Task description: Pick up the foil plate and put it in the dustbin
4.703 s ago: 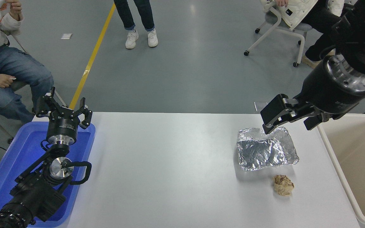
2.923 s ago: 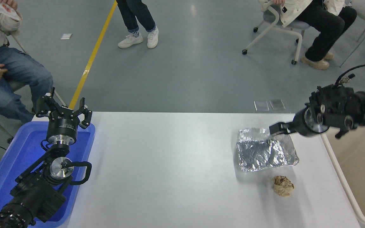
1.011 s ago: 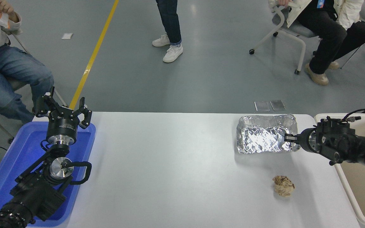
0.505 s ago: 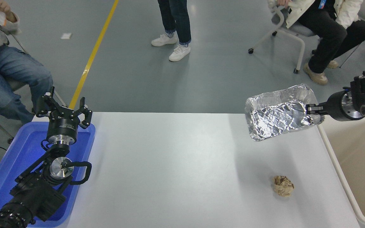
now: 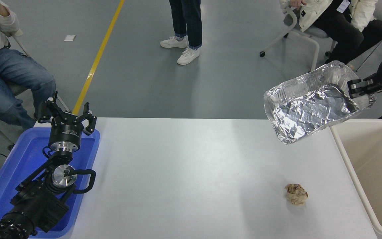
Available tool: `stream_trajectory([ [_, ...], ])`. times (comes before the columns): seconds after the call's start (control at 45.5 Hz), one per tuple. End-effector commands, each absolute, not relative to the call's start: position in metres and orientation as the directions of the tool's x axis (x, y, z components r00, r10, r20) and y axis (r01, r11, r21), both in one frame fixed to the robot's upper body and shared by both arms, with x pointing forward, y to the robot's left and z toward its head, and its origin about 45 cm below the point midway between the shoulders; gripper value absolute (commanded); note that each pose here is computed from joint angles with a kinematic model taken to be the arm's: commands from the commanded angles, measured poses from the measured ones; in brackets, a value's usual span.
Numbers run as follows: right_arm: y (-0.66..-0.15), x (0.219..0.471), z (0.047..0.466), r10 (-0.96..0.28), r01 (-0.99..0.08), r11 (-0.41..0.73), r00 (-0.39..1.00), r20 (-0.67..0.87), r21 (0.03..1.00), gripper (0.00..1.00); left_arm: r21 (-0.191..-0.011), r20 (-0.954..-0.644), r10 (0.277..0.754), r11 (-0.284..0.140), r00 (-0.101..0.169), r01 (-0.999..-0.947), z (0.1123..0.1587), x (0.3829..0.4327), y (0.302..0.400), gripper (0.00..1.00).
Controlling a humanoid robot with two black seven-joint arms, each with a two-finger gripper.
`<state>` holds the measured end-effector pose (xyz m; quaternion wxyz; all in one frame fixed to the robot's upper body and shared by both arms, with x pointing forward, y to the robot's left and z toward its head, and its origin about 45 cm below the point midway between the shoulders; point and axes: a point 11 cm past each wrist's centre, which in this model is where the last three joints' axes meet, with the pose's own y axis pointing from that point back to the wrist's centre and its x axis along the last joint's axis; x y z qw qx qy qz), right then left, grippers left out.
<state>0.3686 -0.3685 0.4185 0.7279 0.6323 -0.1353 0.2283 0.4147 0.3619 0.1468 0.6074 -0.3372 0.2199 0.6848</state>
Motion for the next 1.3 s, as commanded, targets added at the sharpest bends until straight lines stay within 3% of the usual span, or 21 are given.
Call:
stream_trajectory([
  [0.0,-0.384,0.359,0.432,0.135,-0.493,0.138,0.869,0.477,0.859,0.0,-0.108,-0.73,0.683,-0.166,-0.035,-0.9801,0.1468,0.4147,0.3621,0.99],
  [0.264,-0.483,0.337,0.401,0.011,-0.448,0.266,0.887,0.462,0.854,0.0,-0.109,-0.729,0.684,-0.165,-0.035,-0.9802,0.1468,0.4147,0.3619,0.99],
  [0.637,-0.621,0.283,0.335,-0.216,-0.371,0.422,0.845,0.489,0.827,0.0,-0.108,-0.73,0.683,-0.166,-0.035,-0.9801,0.1468,0.4147,0.3621,0.99],
  [0.857,-0.649,0.282,0.272,-0.236,-0.435,0.469,0.777,0.584,0.768,0.0,-0.11,-0.73,0.683,-0.166,-0.034,-0.98,0.1474,0.4152,0.3619,0.99],
  [1.275,-0.649,0.278,0.163,-0.288,-0.496,0.534,0.655,0.699,0.685,0.0,-0.108,-0.73,0.683,-0.166,-0.035,-0.9801,0.1468,0.4147,0.3621,0.99],
])
